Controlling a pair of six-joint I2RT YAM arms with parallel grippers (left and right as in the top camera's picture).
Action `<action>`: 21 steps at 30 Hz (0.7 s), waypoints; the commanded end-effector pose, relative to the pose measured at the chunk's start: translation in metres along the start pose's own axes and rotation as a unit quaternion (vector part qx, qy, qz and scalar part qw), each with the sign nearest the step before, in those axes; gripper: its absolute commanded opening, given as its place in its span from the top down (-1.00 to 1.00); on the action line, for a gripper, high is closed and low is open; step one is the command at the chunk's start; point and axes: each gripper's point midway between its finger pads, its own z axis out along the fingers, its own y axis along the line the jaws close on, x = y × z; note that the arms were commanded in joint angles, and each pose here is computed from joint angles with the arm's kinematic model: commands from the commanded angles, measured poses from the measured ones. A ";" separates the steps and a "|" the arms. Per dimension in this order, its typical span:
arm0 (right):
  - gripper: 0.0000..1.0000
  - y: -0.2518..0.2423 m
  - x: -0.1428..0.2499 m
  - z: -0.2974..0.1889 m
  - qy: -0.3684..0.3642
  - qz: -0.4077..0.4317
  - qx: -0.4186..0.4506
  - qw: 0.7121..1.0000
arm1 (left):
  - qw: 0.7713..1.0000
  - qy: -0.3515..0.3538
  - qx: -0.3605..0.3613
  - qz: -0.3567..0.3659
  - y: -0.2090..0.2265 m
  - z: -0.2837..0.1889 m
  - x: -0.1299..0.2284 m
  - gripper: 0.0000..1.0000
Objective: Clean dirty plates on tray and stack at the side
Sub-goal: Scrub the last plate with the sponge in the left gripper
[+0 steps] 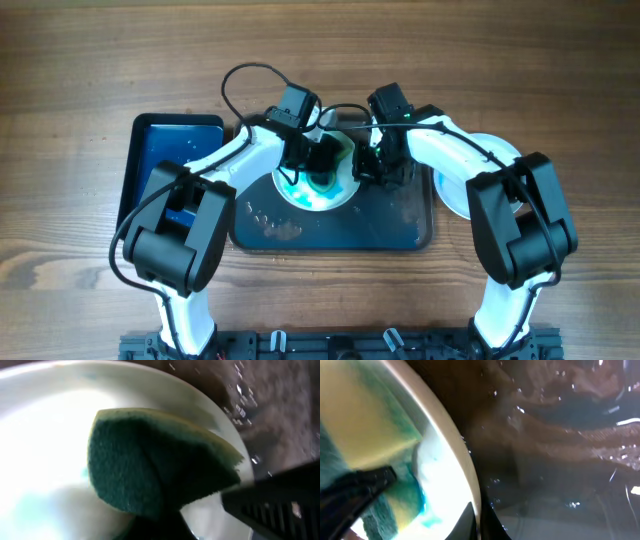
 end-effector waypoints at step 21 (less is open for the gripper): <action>0.91 0.005 0.013 0.010 0.040 0.006 -0.152 0.988 | 0.979 0.128 0.153 -0.039 -0.044 -0.011 0.054 0.92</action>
